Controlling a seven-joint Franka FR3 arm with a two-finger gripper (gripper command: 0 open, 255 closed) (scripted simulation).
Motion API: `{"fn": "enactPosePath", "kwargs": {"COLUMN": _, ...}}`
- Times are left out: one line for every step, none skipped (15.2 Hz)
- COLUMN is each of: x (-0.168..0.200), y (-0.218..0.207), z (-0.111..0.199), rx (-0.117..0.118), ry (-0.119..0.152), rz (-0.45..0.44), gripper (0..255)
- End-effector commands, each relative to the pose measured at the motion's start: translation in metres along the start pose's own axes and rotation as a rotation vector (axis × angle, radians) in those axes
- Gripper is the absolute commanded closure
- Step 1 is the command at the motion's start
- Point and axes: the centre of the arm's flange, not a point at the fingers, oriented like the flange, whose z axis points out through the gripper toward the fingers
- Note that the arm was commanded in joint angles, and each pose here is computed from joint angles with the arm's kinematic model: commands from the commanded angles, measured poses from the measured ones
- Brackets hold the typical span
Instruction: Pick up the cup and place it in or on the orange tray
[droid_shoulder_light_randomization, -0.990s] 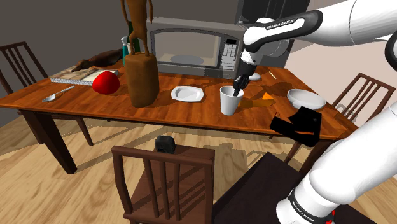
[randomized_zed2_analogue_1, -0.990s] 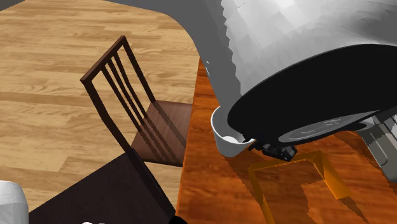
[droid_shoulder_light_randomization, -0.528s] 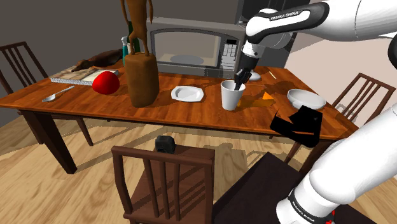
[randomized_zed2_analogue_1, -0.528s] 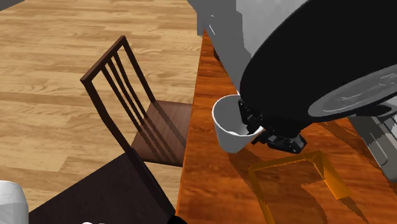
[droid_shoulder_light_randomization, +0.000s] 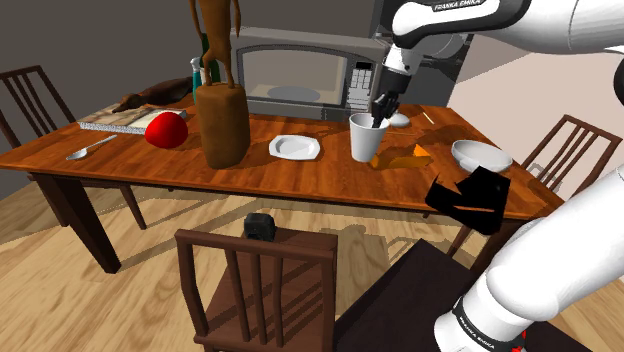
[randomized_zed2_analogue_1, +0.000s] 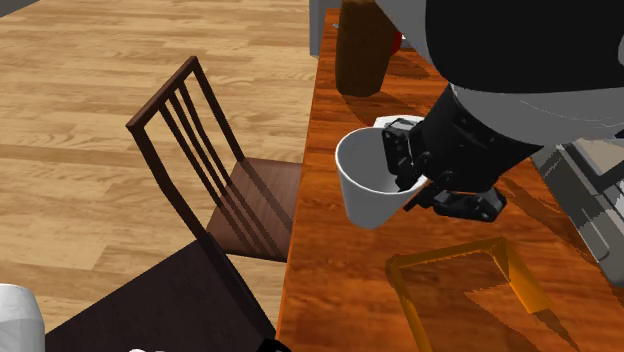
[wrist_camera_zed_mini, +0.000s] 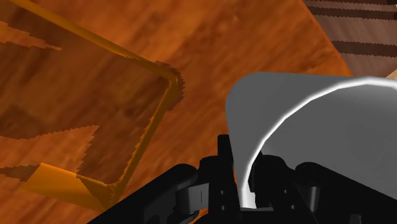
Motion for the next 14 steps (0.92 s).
{"fn": "enactPosePath", "kwargs": {"x": 0.000, "y": -0.001, "z": -0.010, "rx": 0.000, "ry": 0.000, "rz": 0.000, "gripper": 255}}
{"fn": "enactPosePath", "kwargs": {"x": 0.001, "y": -0.002, "z": -0.015, "rx": 0.000, "ry": 0.000, "rz": 0.000, "gripper": 255}}
{"fn": "enactPosePath", "kwargs": {"x": 0.001, "y": -0.003, "z": -0.020, "rx": 0.000, "ry": 0.000, "rz": 0.000, "gripper": 255}}
{"fn": "enactPosePath", "kwargs": {"x": 0.001, "y": -0.004, "z": -0.025, "rx": 0.000, "ry": 0.000, "rz": 0.000, "gripper": 255}}
{"fn": "enactPosePath", "kwargs": {"x": 0.002, "y": -0.005, "z": -0.031, "rx": 0.000, "ry": 0.000, "rz": 0.000, "gripper": 255}}
{"fn": "enactPosePath", "kwargs": {"x": 0.002, "y": -0.006, "z": -0.036, "rx": 0.000, "ry": 0.000, "rz": 0.000, "gripper": 255}}
{"fn": "enactPosePath", "kwargs": {"x": 0.002, "y": -0.007, "z": -0.041, "rx": 0.000, "ry": 0.000, "rz": 0.000, "gripper": 255}}
{"fn": "enactPosePath", "kwargs": {"x": 0.003, "y": -0.008, "z": -0.046, "rx": 0.000, "ry": 0.000, "rz": 0.000, "gripper": 255}}
{"fn": "enactPosePath", "kwargs": {"x": 0.003, "y": 0.005, "z": -0.050, "rx": 0.000, "ry": 0.000, "rz": 0.000, "gripper": 255}}
{"fn": "enactPosePath", "kwargs": {"x": 0.004, "y": 0.017, "z": -0.055, "rx": 0.000, "ry": 0.000, "rz": 0.000, "gripper": 255}}
{"fn": "enactPosePath", "kwargs": {"x": 0.004, "y": 0.030, "z": -0.059, "rx": 0.000, "ry": 0.000, "rz": 0.000, "gripper": 255}}
{"fn": "enactPosePath", "kwargs": {"x": 0.005, "y": 0.042, "z": -0.063, "rx": 0.000, "ry": 0.000, "rz": 0.000, "gripper": 255}}
{"fn": "enactPosePath", "kwargs": {"x": 0.006, "y": 0.055, "z": -0.067, "rx": 0.000, "ry": 0.000, "rz": 0.000, "gripper": 255}}
{"fn": "enactPosePath", "kwargs": {"x": 0.006, "y": 0.067, "z": -0.072, "rx": 0.000, "ry": 0.000, "rz": 0.000, "gripper": 255}}
